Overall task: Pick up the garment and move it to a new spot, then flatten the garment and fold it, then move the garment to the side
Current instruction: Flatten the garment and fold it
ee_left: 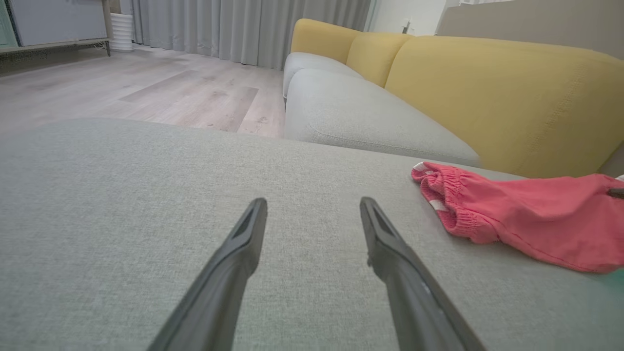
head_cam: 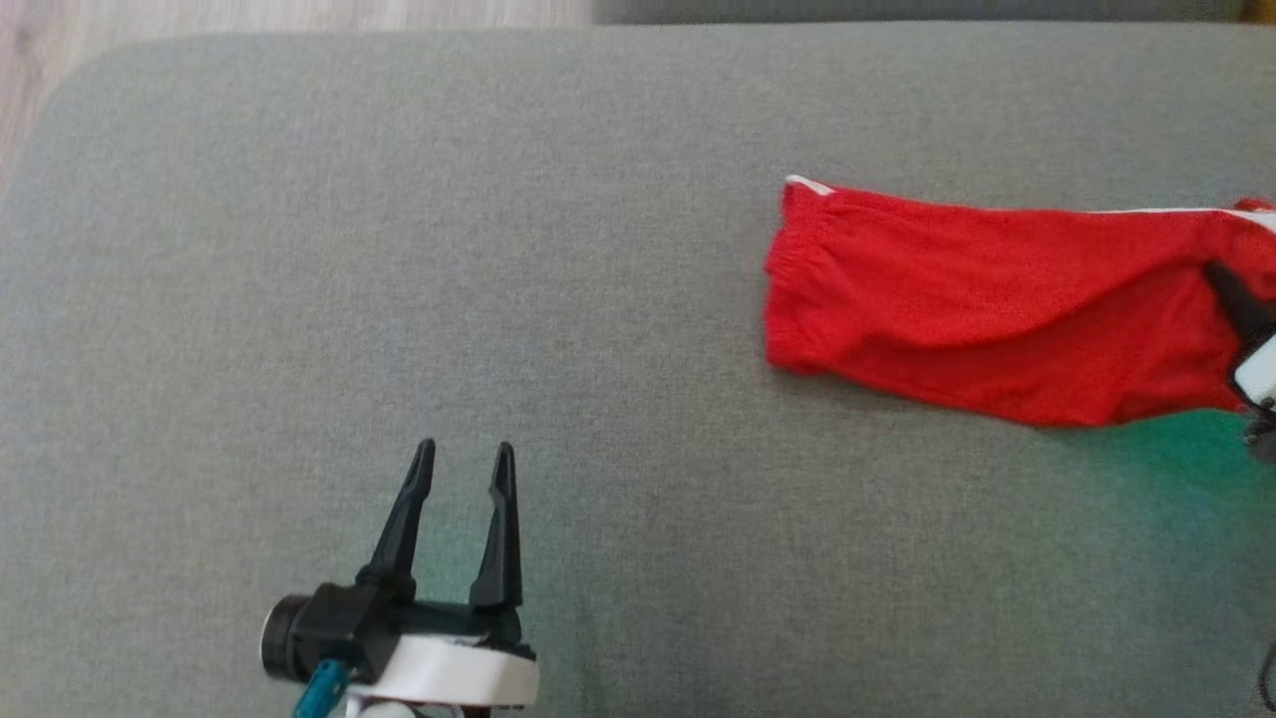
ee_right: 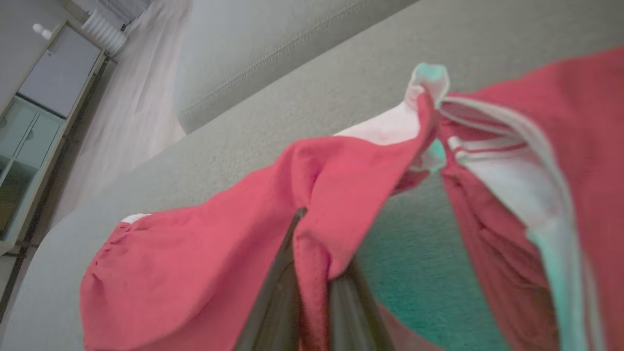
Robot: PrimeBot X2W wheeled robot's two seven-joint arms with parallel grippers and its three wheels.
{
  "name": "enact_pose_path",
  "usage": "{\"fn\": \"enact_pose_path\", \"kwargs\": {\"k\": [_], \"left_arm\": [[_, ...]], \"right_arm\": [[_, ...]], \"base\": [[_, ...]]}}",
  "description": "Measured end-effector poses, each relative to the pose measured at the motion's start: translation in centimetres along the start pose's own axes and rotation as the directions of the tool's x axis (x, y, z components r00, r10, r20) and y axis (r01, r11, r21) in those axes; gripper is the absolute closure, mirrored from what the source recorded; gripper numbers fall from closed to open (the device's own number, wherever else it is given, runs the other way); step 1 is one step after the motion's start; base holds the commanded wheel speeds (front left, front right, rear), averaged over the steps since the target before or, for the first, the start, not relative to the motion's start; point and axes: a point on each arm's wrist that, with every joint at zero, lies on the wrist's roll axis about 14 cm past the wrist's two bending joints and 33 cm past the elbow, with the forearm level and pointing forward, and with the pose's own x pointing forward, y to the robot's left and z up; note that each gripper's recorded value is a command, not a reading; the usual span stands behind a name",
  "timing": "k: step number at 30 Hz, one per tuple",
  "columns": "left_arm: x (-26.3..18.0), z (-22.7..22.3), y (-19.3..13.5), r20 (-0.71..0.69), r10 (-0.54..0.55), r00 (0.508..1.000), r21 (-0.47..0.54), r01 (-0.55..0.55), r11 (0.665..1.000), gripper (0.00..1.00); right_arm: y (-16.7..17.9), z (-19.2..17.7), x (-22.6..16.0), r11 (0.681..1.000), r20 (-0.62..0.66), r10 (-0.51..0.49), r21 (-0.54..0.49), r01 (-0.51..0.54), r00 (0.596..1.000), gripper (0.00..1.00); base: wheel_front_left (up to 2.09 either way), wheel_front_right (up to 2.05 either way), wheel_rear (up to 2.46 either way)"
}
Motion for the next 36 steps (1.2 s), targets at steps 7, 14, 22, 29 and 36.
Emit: {"fn": "enact_pose_path", "kwargs": {"k": [7,14,22,29,36], "left_arm": [[-0.8,-0.2,0.0,-0.006,-0.005,1.000,0.001,0.005,1.000,0.00],[-1.3,-0.7,0.1,-0.024,0.017,1.000,-0.033,-0.018,0.999,0.00],[-1.9,-0.8,1.1,-0.029,0.068,0.997,-0.049,-0.069,0.996,0.00],[-2.0,-0.3,1.3,-0.014,0.083,0.996,-0.044,-0.083,0.996,0.00],[-1.8,-0.2,0.9,-0.010,0.067,0.998,-0.050,-0.067,0.996,0.00]], "right_arm": [[2.6,1.5,0.5,0.999,0.032,0.030,-0.030,-0.030,0.999,1.00],[11.4,-1.2,4.1,0.982,-0.075,0.155,-0.097,-0.162,0.985,1.00],[15.5,-4.1,5.8,0.956,-0.172,0.177,-0.204,-0.211,0.969,1.00],[18.1,-5.3,5.3,0.928,-0.204,0.237,-0.242,-0.284,0.950,0.00],[20.1,-7.1,3.8,0.902,-0.237,0.317,-0.225,-0.369,0.919,0.00]], "base": [[0.00,0.00,0.00],[0.00,0.00,0.00],[0.00,0.00,0.00],[0.00,0.00,0.00],[0.00,0.00,0.00]]}}
